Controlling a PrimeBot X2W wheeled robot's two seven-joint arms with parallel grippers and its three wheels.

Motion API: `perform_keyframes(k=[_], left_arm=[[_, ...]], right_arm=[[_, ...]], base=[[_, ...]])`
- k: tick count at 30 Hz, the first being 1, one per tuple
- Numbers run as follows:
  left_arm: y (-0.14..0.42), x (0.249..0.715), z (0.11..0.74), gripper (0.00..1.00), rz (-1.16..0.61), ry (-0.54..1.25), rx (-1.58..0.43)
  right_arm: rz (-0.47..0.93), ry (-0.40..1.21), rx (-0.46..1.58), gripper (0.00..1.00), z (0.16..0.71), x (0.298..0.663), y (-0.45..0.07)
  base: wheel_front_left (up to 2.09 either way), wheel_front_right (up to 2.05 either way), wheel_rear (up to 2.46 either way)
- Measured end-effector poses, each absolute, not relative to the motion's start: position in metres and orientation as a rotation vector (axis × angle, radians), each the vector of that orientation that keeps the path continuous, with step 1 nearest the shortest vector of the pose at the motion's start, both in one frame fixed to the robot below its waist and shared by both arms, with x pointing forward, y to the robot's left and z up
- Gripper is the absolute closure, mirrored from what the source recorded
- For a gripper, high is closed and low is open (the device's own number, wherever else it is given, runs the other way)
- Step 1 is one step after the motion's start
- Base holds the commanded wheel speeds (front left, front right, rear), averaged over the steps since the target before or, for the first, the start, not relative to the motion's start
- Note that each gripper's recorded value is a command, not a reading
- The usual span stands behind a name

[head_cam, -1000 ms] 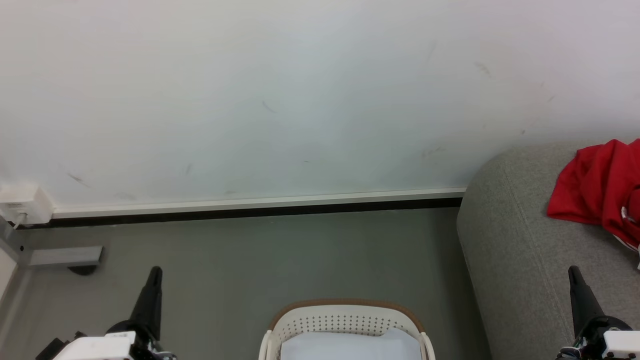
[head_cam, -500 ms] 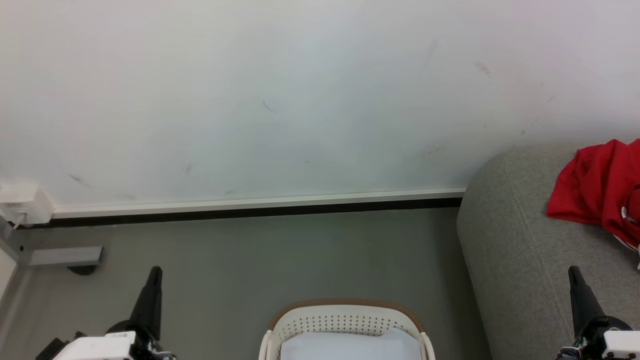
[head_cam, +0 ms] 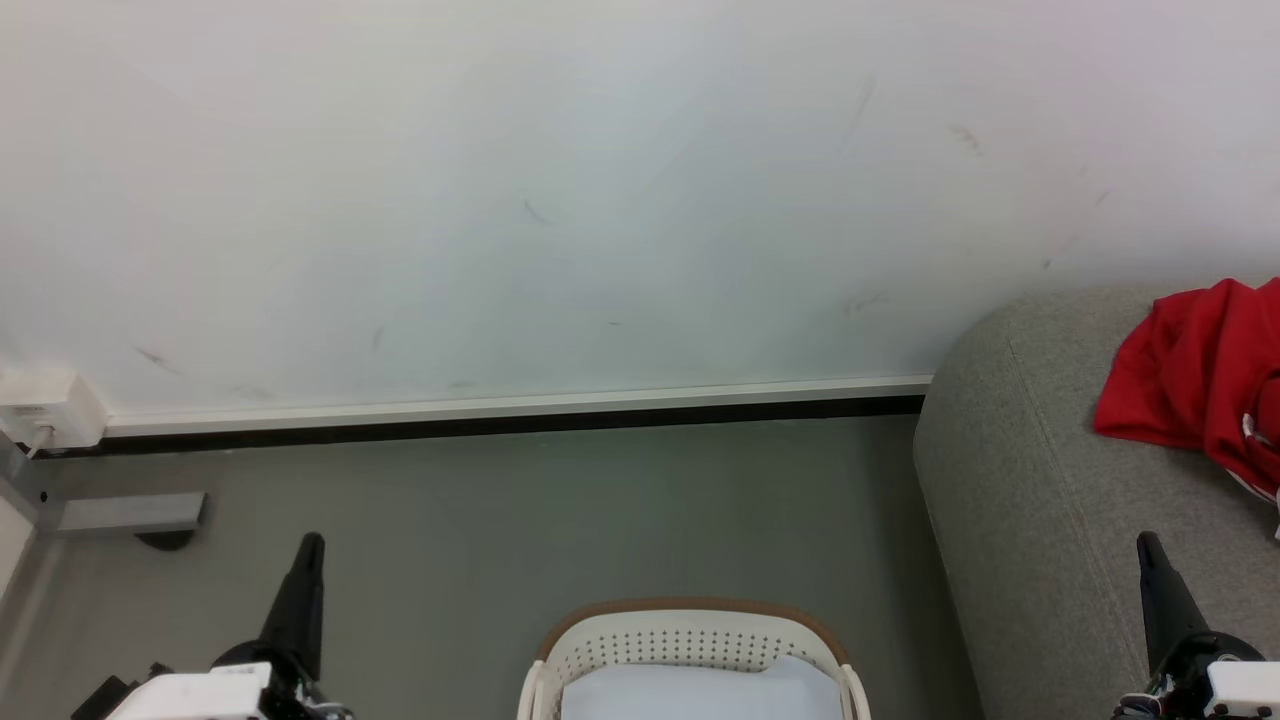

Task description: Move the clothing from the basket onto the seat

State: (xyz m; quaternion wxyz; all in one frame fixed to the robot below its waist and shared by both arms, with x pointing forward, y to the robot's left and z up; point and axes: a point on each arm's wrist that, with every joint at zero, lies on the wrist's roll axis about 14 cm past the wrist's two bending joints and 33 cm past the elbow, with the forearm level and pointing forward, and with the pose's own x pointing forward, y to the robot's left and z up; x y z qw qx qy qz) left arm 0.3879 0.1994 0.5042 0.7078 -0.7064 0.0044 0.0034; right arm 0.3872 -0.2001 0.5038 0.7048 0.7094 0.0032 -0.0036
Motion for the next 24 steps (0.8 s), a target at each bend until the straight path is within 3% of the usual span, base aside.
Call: perform_keyframes(k=[24], left_arm=[[0.1994, 0.3879, 0.5042, 1.0, 0.008, 0.01, -1.569]], right_arm=[[-0.008, 0.007, 1.577, 1.0, 0.5038, 0.3872, -0.2001]], base=[[0.0, 0.0, 0.0]])
